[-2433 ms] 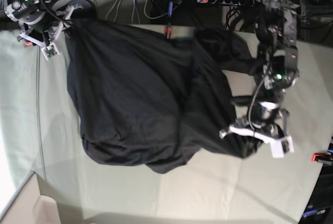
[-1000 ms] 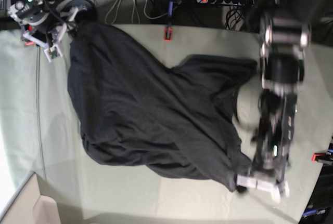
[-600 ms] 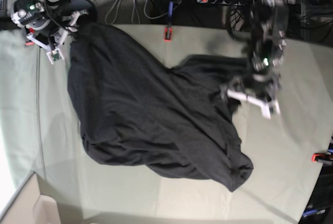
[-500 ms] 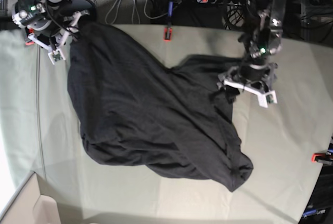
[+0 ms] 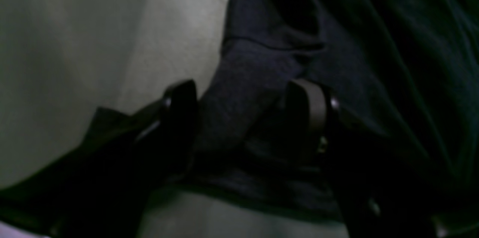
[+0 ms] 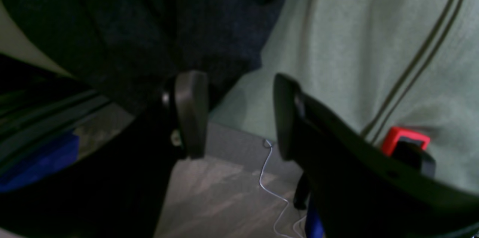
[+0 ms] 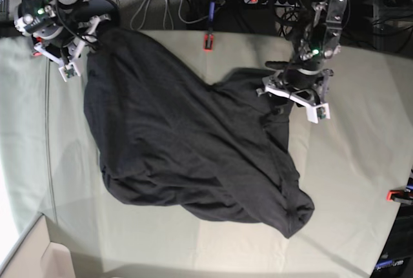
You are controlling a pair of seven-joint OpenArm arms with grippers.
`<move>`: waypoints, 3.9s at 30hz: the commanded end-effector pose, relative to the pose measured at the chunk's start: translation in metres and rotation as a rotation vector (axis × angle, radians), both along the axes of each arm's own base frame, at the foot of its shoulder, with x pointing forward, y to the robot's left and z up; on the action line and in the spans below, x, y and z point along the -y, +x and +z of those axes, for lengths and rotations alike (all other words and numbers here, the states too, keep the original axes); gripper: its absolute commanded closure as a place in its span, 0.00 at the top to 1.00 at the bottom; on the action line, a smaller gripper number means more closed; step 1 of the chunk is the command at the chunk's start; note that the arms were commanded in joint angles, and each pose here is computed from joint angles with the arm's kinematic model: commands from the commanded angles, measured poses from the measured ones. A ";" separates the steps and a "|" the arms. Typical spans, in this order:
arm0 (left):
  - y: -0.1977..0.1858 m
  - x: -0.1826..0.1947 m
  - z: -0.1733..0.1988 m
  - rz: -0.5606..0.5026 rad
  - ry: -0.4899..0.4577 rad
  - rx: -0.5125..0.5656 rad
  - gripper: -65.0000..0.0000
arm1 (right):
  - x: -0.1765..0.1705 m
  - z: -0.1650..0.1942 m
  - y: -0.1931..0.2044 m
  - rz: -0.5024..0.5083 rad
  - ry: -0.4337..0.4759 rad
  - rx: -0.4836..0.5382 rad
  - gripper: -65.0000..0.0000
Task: Layout the t-shirt on the table in an organized manner, then fold the t-shirt properly
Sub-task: 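Release the fabric and raise the left gripper back over the shirt, then grasp opposite shirt corners with both grippers and lift, then pull the held corners apart and lay the shirt flat with both grippers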
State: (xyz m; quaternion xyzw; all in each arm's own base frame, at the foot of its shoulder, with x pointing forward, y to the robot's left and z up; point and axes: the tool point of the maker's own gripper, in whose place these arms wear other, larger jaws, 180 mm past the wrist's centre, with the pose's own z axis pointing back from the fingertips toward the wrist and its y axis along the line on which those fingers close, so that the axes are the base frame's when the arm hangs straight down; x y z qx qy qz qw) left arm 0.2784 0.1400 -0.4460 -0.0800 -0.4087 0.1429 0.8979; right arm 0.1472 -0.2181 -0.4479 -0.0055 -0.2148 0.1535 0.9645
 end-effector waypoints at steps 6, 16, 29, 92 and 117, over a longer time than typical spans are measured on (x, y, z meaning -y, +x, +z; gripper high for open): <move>-0.003 -0.011 0.011 0.001 0.026 0.036 0.04 | -0.001 0.008 0.007 0.004 0.006 0.036 0.50; -0.015 -0.030 0.029 0.011 -0.058 0.046 0.00 | -0.014 0.004 0.007 0.034 0.029 0.028 0.54; -0.044 -0.076 0.042 0.110 -0.050 0.043 0.00 | -0.034 -0.032 -0.003 0.022 0.111 -0.066 0.53; -0.059 -0.087 0.046 0.118 -0.020 0.034 0.00 | -0.006 0.004 0.024 -0.128 0.078 0.081 0.00; 0.142 -0.072 0.225 0.056 -0.049 0.583 0.00 | 0.034 0.179 0.191 -0.018 -0.122 0.628 0.00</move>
